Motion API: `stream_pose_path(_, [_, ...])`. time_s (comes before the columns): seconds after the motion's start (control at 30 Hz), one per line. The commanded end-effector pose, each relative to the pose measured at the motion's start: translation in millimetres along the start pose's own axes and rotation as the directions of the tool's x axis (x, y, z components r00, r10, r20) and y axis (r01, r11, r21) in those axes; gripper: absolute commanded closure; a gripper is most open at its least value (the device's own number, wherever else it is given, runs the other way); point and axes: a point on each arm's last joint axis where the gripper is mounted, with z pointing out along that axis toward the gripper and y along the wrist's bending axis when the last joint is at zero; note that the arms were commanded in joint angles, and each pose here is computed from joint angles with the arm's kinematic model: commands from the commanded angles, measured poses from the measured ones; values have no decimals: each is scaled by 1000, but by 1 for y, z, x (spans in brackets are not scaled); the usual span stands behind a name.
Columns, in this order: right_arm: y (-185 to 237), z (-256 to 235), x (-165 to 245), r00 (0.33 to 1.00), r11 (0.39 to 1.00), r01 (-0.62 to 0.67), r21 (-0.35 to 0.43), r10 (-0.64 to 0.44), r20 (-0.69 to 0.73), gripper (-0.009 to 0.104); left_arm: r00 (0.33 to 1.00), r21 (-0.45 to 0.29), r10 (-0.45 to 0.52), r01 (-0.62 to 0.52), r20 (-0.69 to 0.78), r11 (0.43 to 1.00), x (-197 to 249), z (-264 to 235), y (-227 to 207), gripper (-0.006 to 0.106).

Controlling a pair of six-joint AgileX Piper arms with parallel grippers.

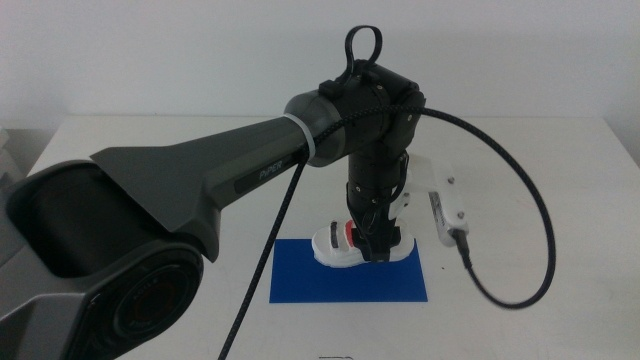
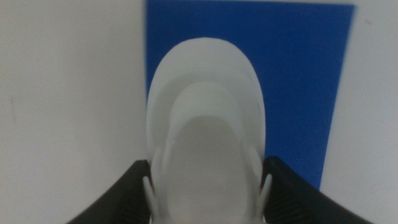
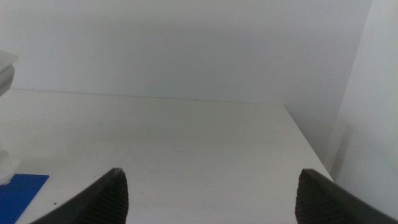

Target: Use one arm to grab the shoe from the table and place it on the mat.

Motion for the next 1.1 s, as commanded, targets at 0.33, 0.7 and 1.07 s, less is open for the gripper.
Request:
stream_pose_path(0.33, [-1, -3, -14, 994, 1000, 13, 9, -14, 113, 1, 997, 3, 66, -66, 44, 998, 4, -42, -1, 93])
stream_pose_path(0.7, [-1, -3, -14, 994, 1000, 13, 9, -14, 113, 1, 996, 39, -39, 36, 86, 999, 10, -23, 11, 93])
stream_pose_path(1.07, [-1, -3, -14, 994, 1000, 13, 9, -14, 113, 1, 1000, 114, 7, -9, 25, 993, 16, -13, 3, 93])
